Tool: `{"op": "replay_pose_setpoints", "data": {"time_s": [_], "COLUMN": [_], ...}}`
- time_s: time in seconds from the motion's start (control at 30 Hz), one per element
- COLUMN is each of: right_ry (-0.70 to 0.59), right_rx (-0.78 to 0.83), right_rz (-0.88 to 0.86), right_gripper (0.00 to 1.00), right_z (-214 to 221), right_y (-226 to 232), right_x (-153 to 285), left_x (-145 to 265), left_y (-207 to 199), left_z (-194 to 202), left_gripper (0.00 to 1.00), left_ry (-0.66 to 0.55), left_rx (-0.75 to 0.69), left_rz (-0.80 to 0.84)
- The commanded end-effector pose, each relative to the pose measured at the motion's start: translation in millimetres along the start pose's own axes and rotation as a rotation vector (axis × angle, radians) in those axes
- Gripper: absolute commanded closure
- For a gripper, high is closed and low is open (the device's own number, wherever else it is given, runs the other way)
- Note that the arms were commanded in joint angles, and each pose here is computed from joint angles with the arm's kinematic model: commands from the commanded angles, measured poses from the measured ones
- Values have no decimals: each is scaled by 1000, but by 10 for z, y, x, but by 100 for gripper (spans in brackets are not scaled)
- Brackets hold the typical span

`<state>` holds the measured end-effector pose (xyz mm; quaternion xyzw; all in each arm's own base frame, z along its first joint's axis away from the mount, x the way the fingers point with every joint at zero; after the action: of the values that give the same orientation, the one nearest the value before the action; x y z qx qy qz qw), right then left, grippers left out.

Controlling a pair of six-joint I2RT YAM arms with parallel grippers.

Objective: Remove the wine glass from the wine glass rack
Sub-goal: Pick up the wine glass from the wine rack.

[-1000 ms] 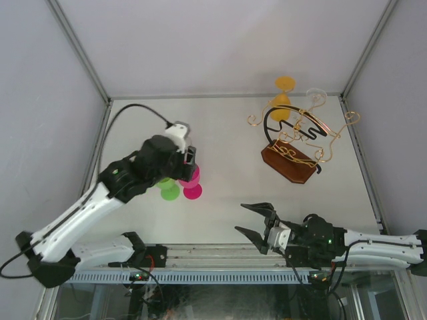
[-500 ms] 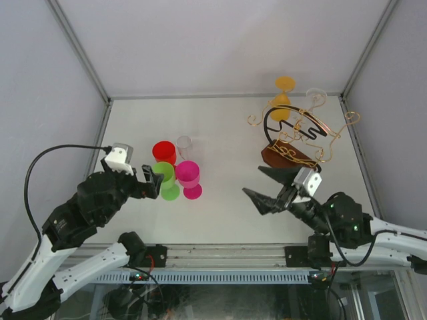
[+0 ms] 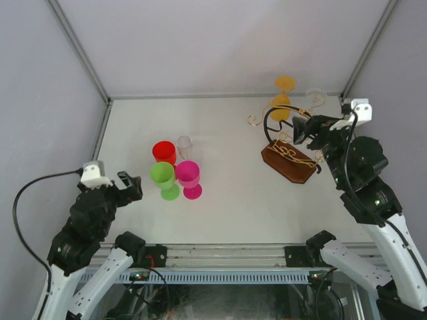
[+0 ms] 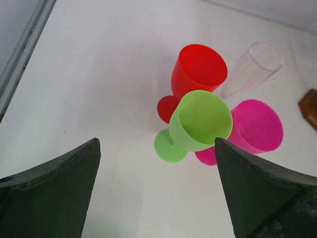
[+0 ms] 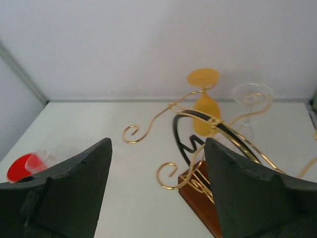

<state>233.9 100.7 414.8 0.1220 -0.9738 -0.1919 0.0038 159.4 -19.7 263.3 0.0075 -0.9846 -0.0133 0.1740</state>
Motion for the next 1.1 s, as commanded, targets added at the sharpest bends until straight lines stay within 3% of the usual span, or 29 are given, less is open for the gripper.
{"op": "replay_pose_setpoints", "data": {"time_s": [0.0, 0.17, 0.5, 0.63, 0.87, 1.07], "right_ry": [70, 53, 7, -22, -46, 2], "right_rx": [-195, -348, -497, -575, -539, -614], "right_rz": [67, 161, 319, 409, 456, 511], "right_gripper": [26, 28, 28, 33, 37, 39], "right_z": [-60, -271, -256, -180, -135, 70], "right_y": [-218, -584, -1306, -1590, -1883, -2154], "right_x": [-103, -307, -821, -1020, -1345, -1480], "left_x": [62, 84, -23, -31, -29, -24], "left_y": [117, 33, 55, 31, 36, 62], "left_z": [35, 80, 182, 194, 203, 202], "left_gripper": [0, 0, 0, 0, 0, 0], "left_ry": [-116, -179, -105, -106, -108, -114], "left_rx": [151, 161, 158, 159, 165, 172], "left_rz": [-48, 29, -26, -13, -14, -27]}}
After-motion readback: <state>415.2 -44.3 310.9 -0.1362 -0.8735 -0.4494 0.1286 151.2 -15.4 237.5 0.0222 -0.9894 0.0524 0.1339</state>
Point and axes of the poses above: each gripper's point midway between its finger pads, its own x axis back along the fingers, its own y axis along the line the jaws close on, z = x × y, the point moved 2 cm from there along x, back along the fingers, and after that the axes turned 14 degrees about -x, right-handed, at the moved point
